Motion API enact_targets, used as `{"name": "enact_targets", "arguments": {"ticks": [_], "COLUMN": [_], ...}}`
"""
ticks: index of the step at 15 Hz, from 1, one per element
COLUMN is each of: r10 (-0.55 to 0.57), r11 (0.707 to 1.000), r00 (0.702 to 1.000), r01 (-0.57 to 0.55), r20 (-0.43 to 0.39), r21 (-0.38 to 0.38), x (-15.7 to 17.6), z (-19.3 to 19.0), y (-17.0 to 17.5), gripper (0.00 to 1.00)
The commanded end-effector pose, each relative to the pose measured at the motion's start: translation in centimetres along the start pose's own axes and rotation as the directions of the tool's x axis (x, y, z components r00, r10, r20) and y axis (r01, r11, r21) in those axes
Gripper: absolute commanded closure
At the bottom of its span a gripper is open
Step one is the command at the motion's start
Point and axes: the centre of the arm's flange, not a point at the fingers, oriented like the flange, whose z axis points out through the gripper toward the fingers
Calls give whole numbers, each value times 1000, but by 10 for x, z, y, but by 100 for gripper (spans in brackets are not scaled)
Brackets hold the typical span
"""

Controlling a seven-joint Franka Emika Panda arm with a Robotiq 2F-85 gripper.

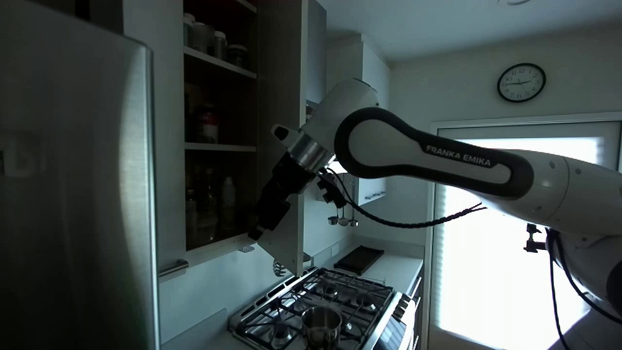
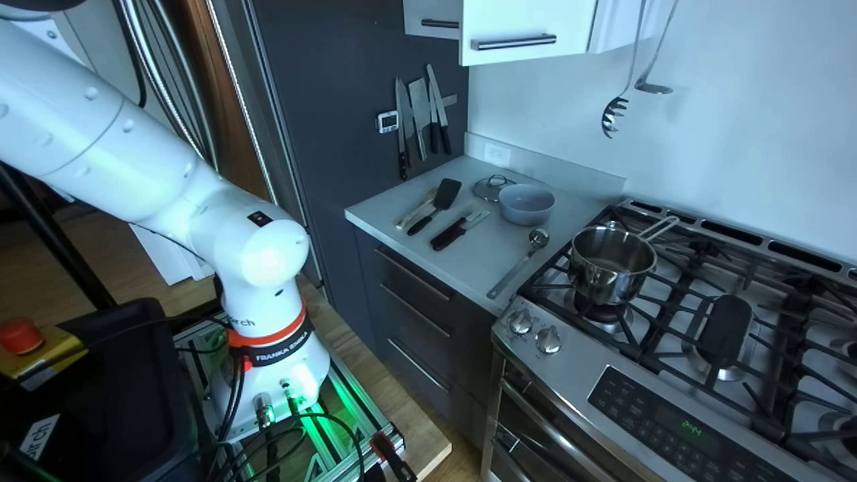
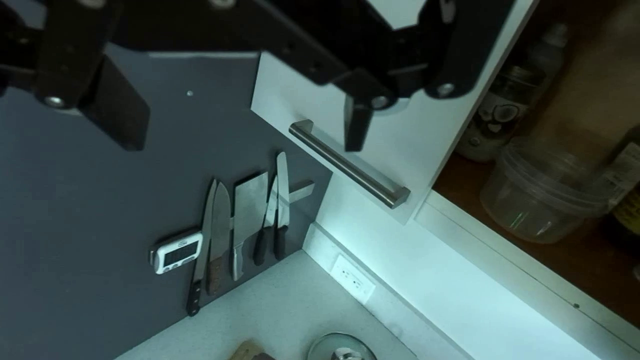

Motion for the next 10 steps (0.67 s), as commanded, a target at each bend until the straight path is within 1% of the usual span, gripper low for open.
{"name": "enact_targets", "arguments": {"ticks": [1, 3, 5, 6, 7, 10], "r10": [10, 13, 8, -2, -2, -5], "r11": [996, 993, 993, 996, 996, 997], "r00": [999, 998, 997, 996, 998, 997], "r01": [-6, -6, 2, 10, 8, 11], "r20": [35, 60, 80, 84, 70, 79], "r21": [-87, -115, -120, -92, -88, -78], "x": [5, 12, 18, 20, 14, 18], "z": [25, 35, 45, 50, 42, 51], "y": [-8, -8, -9, -9, -9, -9], "gripper": [0, 0, 0, 0, 0, 0]}}
